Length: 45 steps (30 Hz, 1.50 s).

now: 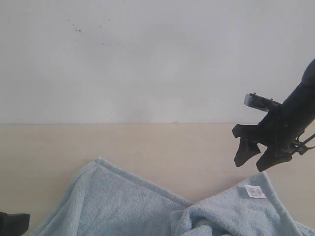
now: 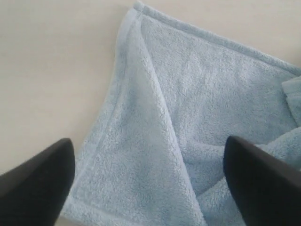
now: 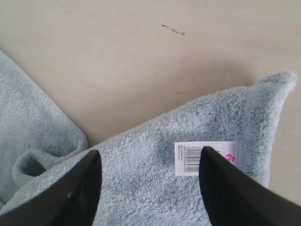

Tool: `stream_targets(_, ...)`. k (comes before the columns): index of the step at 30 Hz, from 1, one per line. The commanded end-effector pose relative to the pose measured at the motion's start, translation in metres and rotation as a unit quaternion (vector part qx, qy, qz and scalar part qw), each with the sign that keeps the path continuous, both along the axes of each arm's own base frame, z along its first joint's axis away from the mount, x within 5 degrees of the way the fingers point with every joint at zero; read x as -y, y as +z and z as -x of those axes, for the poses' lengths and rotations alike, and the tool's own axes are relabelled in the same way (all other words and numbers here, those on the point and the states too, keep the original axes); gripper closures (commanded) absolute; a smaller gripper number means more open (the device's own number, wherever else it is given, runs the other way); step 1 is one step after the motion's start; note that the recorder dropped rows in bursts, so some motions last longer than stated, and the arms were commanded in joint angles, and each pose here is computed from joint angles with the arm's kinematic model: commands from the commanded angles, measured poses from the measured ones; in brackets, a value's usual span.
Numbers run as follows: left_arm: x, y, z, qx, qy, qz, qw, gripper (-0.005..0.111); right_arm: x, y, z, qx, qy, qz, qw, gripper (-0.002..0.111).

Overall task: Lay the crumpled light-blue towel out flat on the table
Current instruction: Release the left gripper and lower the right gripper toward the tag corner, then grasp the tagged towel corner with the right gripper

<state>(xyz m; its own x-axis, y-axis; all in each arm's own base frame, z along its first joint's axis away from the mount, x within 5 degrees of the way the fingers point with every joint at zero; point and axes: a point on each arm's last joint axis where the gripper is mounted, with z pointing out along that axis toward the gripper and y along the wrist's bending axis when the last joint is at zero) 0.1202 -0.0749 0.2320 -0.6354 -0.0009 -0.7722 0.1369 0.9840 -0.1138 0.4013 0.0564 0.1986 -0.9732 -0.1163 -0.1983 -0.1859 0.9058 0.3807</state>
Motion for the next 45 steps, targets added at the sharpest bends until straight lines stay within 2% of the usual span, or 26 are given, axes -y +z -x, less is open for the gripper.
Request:
stream_targets(1, 0.002, 0.007, -0.001, 0.045, -0.038, -0.011, 0.998, 0.026, 0.002, -0.008, -0.002, -0.010, 0.000, -0.001, 1.000, 0.050)
stream_targets(5, 0.005, 0.006, -0.005, 0.065, -0.071, -0.053, 0.994, 0.026, 0.001, -0.011, 0.000, -0.026, 0.005, -0.002, 1.000, 0.050)
stream_targets(10, -0.002, -0.015, -0.010, -0.017, -0.006, -0.141, 0.990, 0.026, 0.005, -0.007, 0.005, -0.044, 0.016, 0.004, 0.999, 0.050)
stream_targets(14, 0.008, -0.039, -0.018, -0.069, -0.046, -0.235, 0.968, 0.026, 0.021, -0.012, 0.017, -0.111, 0.016, 0.083, 0.990, 0.050)
stream_targets(17, 0.019, -0.055, -0.030, -0.097, -0.061, -0.281, 0.953, 0.031, 0.037, -0.011, 0.023, -0.118, 0.000, 0.142, 0.983, 0.050)
stream_targets(22, 0.027, -0.075, -0.055, -0.174, -0.063, -0.329, 0.926, 0.051, 0.052, 0.003, 0.045, -0.113, 0.001, 0.201, 0.973, 0.050)
stream_targets(25, 0.029, -0.077, -0.068, -0.192, -0.054, -0.331, 0.922, 0.052, 0.053, 0.010, 0.053, -0.108, 0.002, 0.203, 0.973, 0.050)
stream_targets(28, 0.027, -0.069, -0.078, -0.181, -0.043, -0.324, 0.928, 0.052, 0.050, 0.010, 0.056, -0.110, 0.000, 0.190, 0.976, 0.050)
stream_targets(33, 0.015, -0.056, -0.098, -0.145, -0.034, -0.307, 0.940, 0.052, 0.040, 0.001, 0.053, -0.110, 0.047, 0.133, 0.984, 0.050)
stream_targets(35, 0.012, -0.056, -0.104, -0.138, -0.057, -0.295, 0.944, 0.052, 0.038, -0.005, 0.052, -0.112, 0.069, 0.127, 0.983, 0.050)
stream_targets(37, 0.013, -0.058, -0.108, -0.132, -0.066, -0.259, 0.955, 0.052, 0.036, -0.008, 0.053, -0.114, 0.082, 0.113, 0.984, 0.050)
stream_targets(41, 0.028, -0.056, -0.113, -0.091, -0.112, -0.180, 0.973, 0.052, 0.026, -0.013, 0.057, -0.112, 0.104, 0.058, 0.987, 0.050)
stream_targets(45, 0.042, -0.052, -0.114, -0.070, -0.122, -0.089, 0.986, 0.052, 0.026, -0.031, 0.074, -0.153, 0.108, 0.054, 0.981, 0.050)
